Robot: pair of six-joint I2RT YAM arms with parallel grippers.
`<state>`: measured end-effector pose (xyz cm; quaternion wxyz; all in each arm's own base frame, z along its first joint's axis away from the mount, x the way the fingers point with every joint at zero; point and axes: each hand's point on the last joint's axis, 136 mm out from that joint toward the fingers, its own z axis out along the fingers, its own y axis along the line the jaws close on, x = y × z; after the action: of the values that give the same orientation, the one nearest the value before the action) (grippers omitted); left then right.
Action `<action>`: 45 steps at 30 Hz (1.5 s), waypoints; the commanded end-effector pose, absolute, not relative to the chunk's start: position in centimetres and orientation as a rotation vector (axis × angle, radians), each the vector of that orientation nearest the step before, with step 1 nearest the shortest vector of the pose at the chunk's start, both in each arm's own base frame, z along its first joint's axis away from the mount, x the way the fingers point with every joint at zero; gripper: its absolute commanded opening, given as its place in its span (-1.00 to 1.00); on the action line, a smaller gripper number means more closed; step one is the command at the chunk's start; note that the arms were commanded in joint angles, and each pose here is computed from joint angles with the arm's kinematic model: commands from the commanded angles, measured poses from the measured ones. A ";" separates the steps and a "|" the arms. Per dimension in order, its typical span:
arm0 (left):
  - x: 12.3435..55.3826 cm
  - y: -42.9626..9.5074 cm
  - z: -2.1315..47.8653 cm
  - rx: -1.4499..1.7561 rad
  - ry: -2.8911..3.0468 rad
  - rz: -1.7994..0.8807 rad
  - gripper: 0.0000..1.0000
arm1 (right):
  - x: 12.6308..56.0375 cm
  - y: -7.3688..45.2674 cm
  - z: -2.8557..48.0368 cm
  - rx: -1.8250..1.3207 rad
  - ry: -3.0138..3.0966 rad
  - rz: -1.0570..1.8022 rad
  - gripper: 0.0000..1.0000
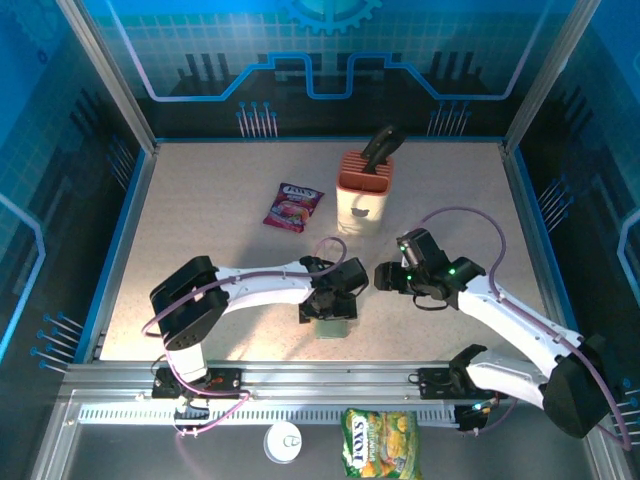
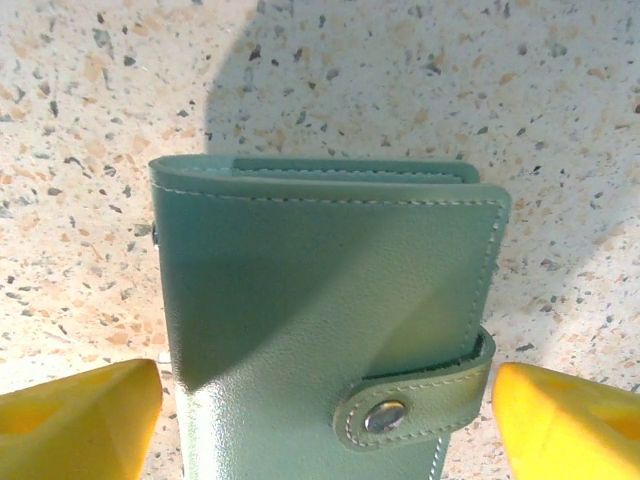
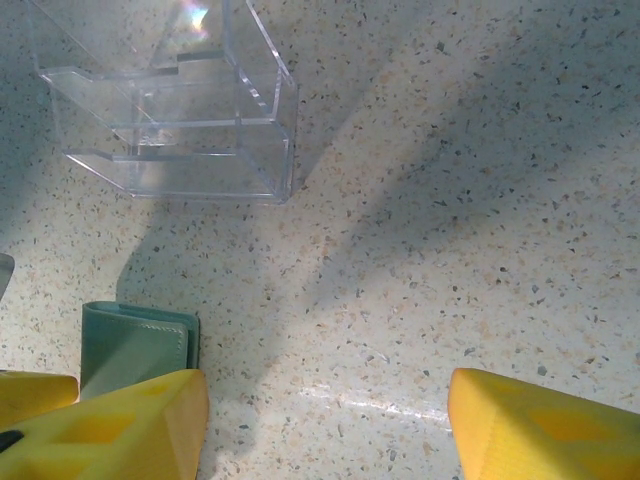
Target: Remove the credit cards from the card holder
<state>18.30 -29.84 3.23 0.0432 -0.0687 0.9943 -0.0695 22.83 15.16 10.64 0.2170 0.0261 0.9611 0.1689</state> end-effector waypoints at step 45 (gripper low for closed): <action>18.7 -24.9 6.6 -0.359 2.701 -1.004 -1.00 | 16.3 26.8 7.4 -0.237 2.924 0.440 -0.05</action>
<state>18.37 -24.13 5.14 0.1032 -0.1400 0.9367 -0.3037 16.16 26.12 7.20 0.0856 -0.0849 0.9809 0.1528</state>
